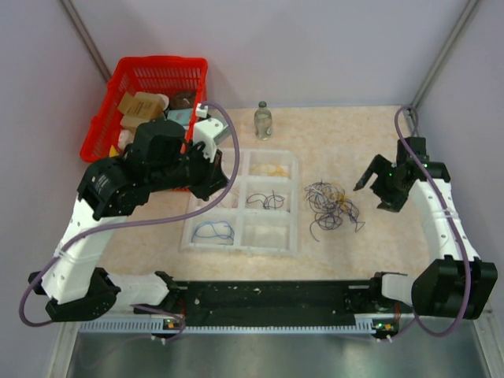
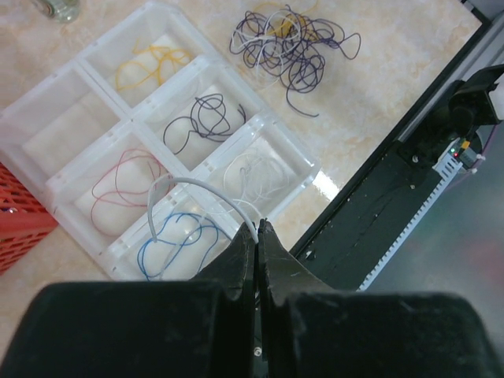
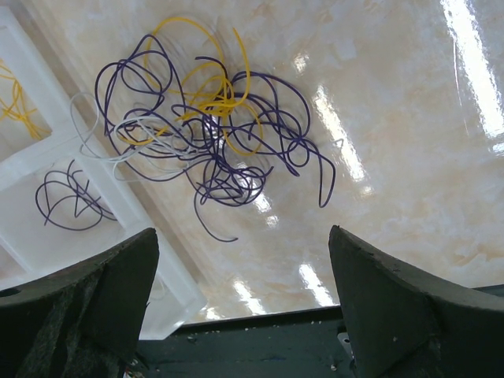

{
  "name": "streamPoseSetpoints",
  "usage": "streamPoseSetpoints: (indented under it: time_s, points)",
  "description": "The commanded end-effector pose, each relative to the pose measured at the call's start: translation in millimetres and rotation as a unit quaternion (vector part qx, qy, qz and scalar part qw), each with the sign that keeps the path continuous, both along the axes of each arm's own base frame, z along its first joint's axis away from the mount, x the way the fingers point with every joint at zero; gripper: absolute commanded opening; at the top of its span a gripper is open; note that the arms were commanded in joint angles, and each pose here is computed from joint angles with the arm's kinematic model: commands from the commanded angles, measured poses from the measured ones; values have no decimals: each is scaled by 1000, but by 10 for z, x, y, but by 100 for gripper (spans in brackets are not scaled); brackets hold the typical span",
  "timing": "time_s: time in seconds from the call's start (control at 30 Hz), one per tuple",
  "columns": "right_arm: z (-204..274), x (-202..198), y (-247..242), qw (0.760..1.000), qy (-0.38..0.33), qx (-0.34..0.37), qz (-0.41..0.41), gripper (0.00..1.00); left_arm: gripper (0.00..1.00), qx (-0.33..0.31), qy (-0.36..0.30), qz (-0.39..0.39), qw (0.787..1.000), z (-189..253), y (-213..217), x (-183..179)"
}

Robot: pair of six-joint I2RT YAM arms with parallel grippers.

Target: Untangle the cables

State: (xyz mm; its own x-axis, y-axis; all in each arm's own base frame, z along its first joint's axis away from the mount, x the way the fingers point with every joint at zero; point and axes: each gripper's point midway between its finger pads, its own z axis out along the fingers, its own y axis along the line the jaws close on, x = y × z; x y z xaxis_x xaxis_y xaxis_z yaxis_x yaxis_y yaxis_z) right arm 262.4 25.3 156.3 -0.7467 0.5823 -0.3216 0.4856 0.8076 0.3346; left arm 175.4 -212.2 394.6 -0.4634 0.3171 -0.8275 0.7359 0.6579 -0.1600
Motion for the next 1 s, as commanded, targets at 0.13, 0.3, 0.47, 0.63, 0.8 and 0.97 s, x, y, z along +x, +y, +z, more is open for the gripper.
streamPoseSetpoints:
  time_s: [0.13, 0.3, 0.47, 0.63, 0.8, 0.97]
  points:
    - [101, 99, 46, 1000, -21, 0, 12, 88, 0, 4, 21, 4, 1000, -196, -84, 66]
    - [107, 85, 28, 1000, -24, -5, 10, 88, 0, -29, 43, -22, 998, -255, -410, 169]
    - [120, 91, 20, 1000, -26, -7, 7, 88, 0, -51, 65, -54, 995, -398, -724, 273]
    - [131, 117, 5, 1000, -26, -11, 7, 88, 0, -48, 100, -72, 991, -789, -875, 285]
    - [104, 134, 23, 1000, -20, -6, 12, 88, 0, -25, 159, -80, 984, -1240, -879, 173]
    - [97, 142, 32, 1000, -18, -7, 15, 88, 0, 28, 239, -77, 968, -1657, -910, 138]
